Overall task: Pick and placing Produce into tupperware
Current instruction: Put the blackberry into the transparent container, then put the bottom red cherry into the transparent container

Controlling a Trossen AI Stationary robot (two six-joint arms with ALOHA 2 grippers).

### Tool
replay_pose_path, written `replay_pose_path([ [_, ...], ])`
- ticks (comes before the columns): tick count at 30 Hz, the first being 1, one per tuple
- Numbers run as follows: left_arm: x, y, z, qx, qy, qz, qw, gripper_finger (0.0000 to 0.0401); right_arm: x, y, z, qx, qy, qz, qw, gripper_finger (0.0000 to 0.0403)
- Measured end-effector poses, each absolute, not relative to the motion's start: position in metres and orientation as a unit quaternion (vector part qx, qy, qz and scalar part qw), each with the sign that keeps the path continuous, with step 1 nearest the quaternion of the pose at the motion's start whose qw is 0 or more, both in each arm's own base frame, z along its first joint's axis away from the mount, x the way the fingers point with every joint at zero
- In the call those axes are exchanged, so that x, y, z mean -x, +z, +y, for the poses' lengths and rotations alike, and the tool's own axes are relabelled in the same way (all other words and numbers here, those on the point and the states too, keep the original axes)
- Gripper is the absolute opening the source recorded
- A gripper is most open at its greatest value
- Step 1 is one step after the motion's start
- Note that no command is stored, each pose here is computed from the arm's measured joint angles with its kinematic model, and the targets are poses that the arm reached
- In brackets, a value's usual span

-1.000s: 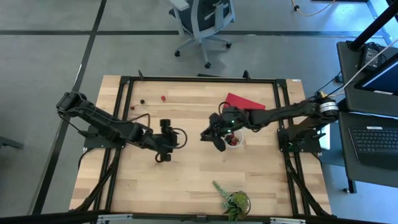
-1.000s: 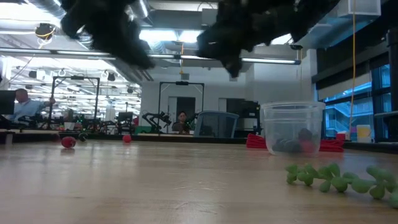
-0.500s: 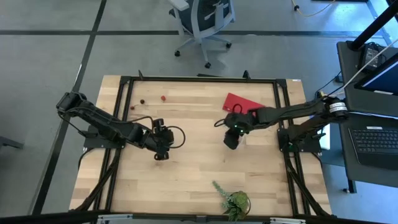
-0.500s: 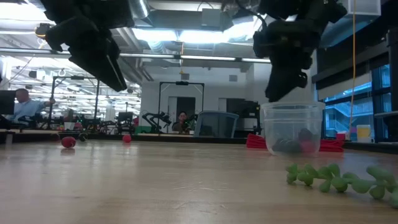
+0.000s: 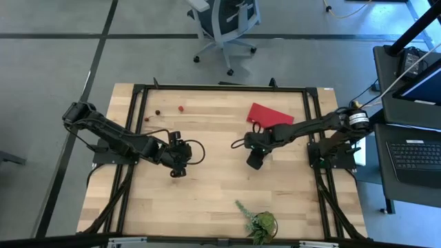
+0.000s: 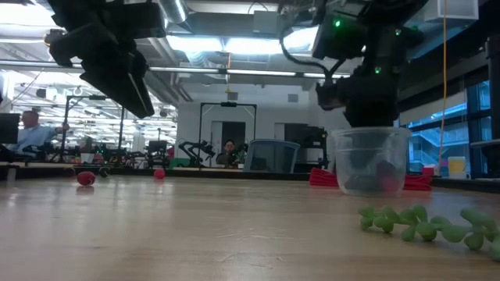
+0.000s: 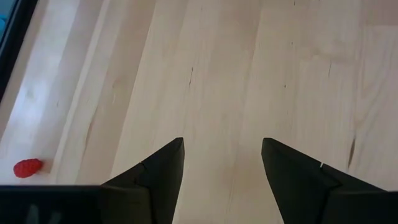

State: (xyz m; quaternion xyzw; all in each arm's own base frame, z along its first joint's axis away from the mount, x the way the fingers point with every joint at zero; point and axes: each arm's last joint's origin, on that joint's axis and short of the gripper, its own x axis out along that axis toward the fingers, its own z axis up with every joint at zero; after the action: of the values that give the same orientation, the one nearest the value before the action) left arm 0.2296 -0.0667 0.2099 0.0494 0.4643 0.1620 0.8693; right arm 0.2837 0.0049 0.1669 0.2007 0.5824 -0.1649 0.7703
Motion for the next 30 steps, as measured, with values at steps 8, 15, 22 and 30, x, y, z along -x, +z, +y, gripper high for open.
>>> replay_pose_path([
  [8, -0.229, 0.21, -0.067, -0.052, 0.162, 0.467, 0.868, 0.0209, -0.286, 0.164, 0.005, -0.19, -0.157, 0.584, 0.774, 0.0131],
  [15, -0.225, 0.208, -0.065, -0.063, 0.165, 0.488, 0.855, 0.0209, -0.285, 0.167, 0.005, -0.191, -0.155, 0.579, 0.777, 0.0152],
  [22, -0.22, 0.206, -0.063, -0.064, 0.174, 0.505, 0.843, 0.0209, -0.284, 0.167, 0.005, -0.192, -0.156, 0.581, 0.775, 0.0158],
  [30, -0.206, 0.202, -0.057, 0.01, 0.227, 0.561, 0.796, 0.0209, -0.288, 0.185, 0.007, -0.198, -0.159, 0.593, 0.764, 0.0155],
])
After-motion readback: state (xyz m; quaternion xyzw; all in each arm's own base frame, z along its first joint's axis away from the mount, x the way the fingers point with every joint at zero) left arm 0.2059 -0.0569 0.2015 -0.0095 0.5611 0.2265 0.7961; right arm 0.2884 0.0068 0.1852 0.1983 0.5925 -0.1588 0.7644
